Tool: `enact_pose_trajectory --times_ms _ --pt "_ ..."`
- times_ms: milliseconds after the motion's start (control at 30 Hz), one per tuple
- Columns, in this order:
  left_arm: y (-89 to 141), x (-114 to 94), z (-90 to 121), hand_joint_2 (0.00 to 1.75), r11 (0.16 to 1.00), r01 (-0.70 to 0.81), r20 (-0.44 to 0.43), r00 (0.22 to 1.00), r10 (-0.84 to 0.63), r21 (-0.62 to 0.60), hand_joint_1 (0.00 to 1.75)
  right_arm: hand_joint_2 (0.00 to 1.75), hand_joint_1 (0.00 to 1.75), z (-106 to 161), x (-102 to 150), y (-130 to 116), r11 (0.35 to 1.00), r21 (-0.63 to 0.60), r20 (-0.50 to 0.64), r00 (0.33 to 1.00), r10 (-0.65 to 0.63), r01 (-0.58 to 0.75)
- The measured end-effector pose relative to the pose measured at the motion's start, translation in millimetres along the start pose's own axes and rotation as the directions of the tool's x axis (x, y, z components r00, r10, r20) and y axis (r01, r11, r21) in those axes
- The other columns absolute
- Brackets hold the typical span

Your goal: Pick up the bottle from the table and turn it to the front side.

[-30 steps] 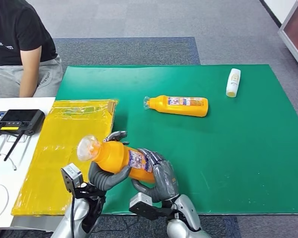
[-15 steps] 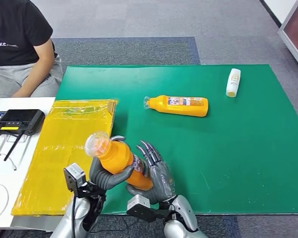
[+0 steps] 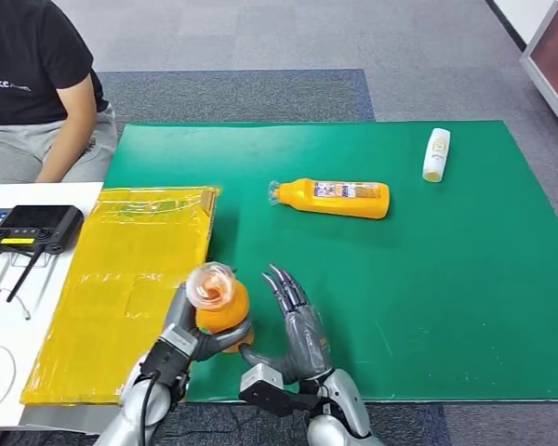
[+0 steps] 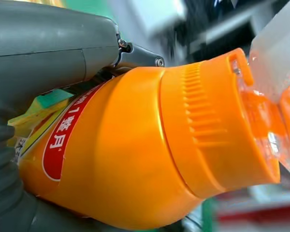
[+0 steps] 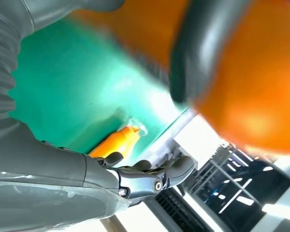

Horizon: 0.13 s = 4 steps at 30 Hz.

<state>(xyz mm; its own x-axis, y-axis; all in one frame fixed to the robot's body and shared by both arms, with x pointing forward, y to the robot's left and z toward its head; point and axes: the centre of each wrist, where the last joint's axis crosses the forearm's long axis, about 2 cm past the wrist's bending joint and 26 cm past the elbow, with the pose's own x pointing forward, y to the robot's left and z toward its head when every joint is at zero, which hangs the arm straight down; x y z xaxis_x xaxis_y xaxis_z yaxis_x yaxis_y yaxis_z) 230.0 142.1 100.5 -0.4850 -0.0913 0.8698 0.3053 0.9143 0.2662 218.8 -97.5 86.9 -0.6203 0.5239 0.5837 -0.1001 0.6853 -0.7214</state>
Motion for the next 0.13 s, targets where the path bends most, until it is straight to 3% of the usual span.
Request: enact_pose_trajectory --times_ms 133 --pt "11.6 1.0 9.3 1.75 0.966 0.256 0.002 0.967 -0.256 0.022 1.75 1.75 0.0 5.6 -0.4 2.0 1.0 0.008 -0.021 1.0 0.005 -0.005"
